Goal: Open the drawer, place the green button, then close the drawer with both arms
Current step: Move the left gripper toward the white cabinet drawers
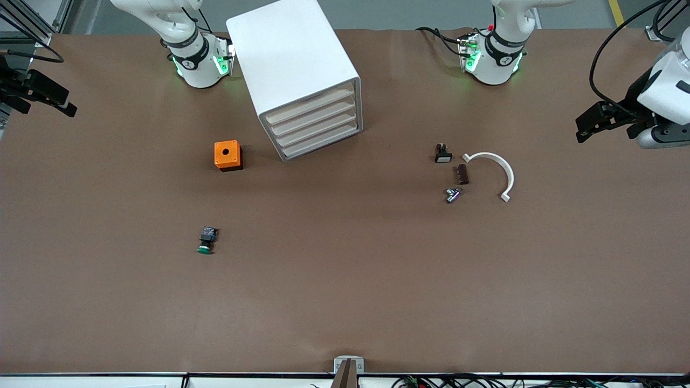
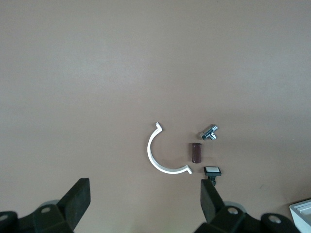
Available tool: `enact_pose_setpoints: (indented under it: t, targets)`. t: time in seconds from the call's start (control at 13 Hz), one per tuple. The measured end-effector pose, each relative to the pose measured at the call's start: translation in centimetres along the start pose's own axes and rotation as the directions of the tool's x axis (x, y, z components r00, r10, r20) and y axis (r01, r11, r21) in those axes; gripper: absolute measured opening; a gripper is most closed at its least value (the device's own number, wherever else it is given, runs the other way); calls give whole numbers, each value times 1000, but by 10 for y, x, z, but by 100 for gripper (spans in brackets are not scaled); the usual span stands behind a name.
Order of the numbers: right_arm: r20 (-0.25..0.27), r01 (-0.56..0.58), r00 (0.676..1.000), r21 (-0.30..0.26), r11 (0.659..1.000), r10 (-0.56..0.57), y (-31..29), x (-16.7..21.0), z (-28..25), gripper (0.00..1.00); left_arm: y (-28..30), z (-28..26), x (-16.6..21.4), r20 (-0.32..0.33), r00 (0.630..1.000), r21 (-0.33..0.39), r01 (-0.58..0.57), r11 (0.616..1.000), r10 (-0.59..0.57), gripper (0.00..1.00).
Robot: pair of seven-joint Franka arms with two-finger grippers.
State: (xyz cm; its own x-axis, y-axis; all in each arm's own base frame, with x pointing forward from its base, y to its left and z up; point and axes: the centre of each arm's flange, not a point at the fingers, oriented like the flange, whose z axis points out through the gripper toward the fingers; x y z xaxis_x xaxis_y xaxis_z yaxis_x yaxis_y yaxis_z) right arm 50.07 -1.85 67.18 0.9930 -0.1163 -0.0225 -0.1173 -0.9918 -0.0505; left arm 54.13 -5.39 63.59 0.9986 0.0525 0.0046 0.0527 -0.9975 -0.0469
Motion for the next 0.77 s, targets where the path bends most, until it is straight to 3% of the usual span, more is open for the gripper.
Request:
enact_pose_setpoints:
  t: [0.46, 0.77]
  targets:
    - [-1, 0, 1000, 0, 1000, 0, 0, 0, 0, 100, -6, -5, 5, -11, 1000, -3, 12, 1000, -12, 100]
    - [-1, 0, 1000, 0, 1000, 0, 0, 0, 0, 100, -5, 46, 31, 83, 996, -2, 11, 1000, -11, 100]
